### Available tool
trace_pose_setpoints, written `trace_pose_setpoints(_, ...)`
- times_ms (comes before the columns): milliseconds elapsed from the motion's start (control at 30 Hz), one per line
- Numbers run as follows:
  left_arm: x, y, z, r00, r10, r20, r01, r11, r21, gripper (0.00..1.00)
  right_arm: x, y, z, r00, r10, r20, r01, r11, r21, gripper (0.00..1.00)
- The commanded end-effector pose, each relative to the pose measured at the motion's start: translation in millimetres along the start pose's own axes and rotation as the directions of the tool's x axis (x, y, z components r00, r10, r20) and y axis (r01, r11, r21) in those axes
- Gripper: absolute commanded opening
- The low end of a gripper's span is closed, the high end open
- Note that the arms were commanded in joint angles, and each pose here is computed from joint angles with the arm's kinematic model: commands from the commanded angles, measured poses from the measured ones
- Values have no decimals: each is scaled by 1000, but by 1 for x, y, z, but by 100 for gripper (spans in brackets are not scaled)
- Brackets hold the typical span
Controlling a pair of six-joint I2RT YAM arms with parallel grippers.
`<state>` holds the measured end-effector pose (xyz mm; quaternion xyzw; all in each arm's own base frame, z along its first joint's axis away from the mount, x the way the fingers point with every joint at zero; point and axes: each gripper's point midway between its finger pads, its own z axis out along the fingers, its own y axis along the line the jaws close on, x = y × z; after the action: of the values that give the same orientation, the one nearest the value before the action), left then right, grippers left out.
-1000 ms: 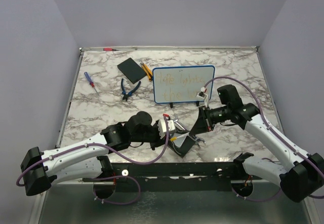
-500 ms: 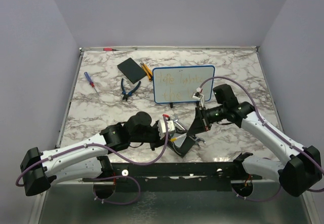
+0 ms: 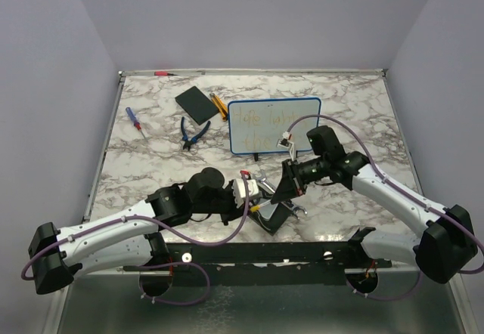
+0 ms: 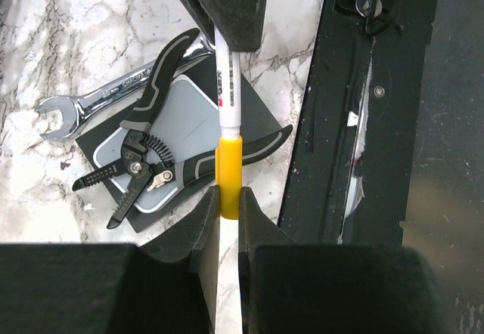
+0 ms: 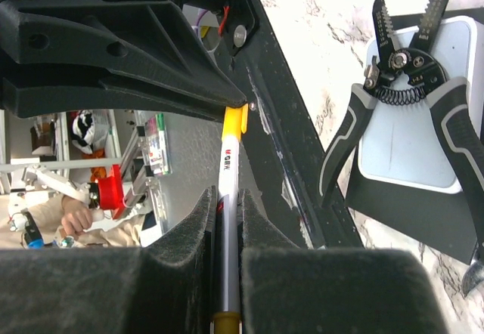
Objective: Write a sentence on the whiteboard
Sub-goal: Close the whiteboard marker at the center of the board.
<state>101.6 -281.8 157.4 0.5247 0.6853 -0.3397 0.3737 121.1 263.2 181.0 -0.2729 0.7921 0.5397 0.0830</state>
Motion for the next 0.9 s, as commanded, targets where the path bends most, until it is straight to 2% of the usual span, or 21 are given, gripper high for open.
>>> trace_pose_setpoints(0, -35, 12, -5, 991, 30, 128, -21, 997, -75, 0, 5, 14, 11, 999, -7, -32, 4, 998, -69, 0)
trace_pose_setpoints(867, -59, 21, -20, 970, 38, 242, -2, 989, -147, 0, 15, 31, 46, 995, -28, -100, 13, 989, -147, 0)
